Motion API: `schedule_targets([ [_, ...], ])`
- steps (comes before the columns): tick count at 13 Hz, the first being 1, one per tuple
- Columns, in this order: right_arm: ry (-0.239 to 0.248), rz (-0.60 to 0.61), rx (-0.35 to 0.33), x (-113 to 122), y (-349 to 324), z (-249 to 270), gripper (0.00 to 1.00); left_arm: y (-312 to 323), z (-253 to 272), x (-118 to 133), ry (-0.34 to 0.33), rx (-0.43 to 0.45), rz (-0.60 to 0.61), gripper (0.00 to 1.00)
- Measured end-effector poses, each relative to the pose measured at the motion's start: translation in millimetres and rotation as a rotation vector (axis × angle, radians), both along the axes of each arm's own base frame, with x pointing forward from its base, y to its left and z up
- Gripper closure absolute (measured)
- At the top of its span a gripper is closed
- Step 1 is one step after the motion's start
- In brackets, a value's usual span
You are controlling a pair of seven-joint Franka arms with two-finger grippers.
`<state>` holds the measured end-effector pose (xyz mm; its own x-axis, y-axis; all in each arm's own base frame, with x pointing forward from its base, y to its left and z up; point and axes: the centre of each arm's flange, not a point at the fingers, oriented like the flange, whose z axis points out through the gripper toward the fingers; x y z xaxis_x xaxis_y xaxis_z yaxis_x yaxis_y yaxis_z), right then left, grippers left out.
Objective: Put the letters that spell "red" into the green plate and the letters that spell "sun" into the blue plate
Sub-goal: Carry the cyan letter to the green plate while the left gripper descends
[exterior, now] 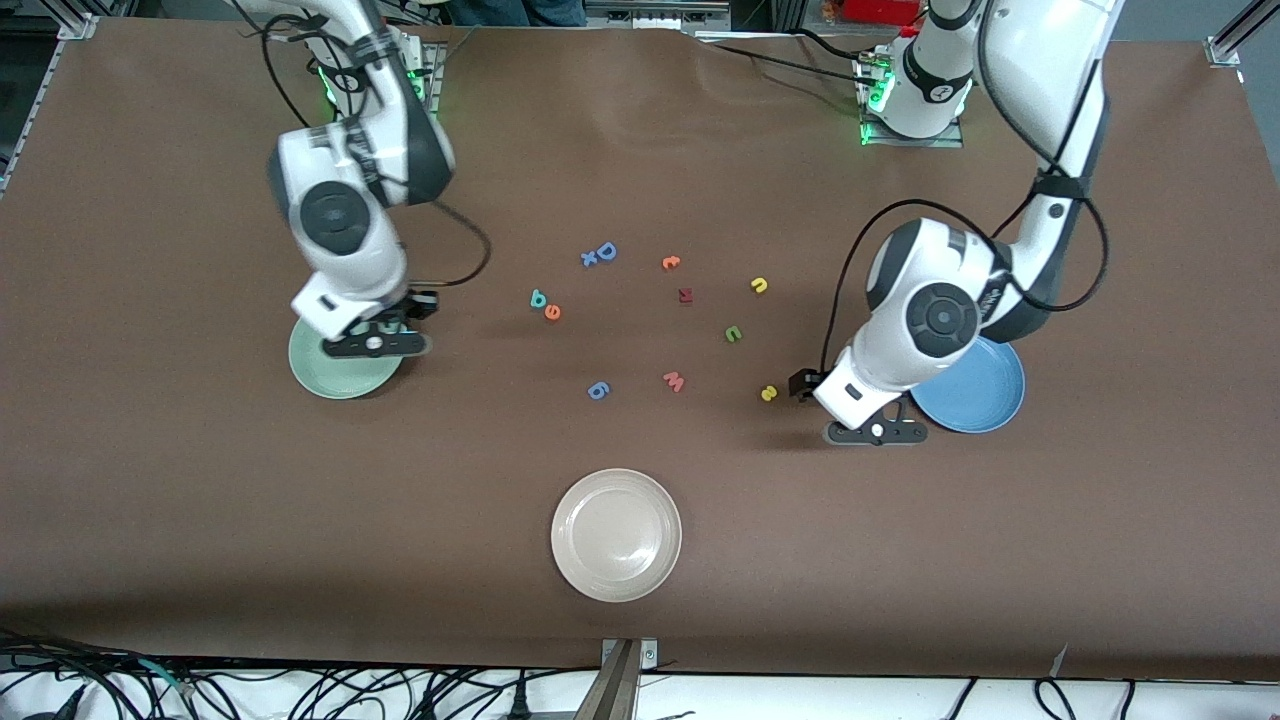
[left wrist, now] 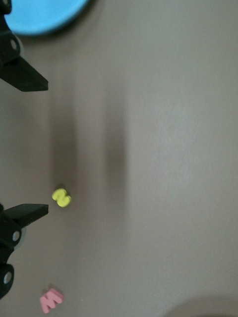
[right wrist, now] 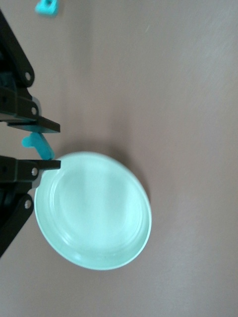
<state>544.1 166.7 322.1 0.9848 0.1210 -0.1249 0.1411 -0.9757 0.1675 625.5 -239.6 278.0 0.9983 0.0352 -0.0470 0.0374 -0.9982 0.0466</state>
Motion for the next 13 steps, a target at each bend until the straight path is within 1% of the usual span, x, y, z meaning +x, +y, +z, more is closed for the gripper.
schedule_targets([
  [2,0.033,0.027,0.020,3,-49,-8,0.74,-15,-22,-8,-0.005,-0.001,0.011,0.00],
  [4,0.061,0.024,0.016,1,-81,-22,0.74,-27,-40,-13,-0.008,-0.002,0.017,0.00],
  [6,0.080,0.022,-0.003,-5,-96,-46,0.74,-36,-56,-16,-0.012,-0.004,0.026,0.00],
  [9,0.084,0.032,-0.061,-6,-101,-85,0.74,-43,-77,-19,-0.019,-0.007,0.031,0.00],
  [10,0.083,0.028,-0.071,-6,-102,-95,0.74,-46,-82,-20,-0.020,-0.008,0.030,0.00],
  [11,0.080,0.014,-0.064,-5,-101,-100,0.70,-48,-87,-22,-0.018,-0.007,0.028,0.00],
  [12,0.078,0.003,-0.049,-5,-98,-102,0.69,-51,-90,-24,-0.016,-0.006,0.028,0.00],
  [13,0.075,-0.001,-0.038,-5,-95,-102,0.62,-52,-92,-25,-0.013,-0.005,0.029,0.00],
])
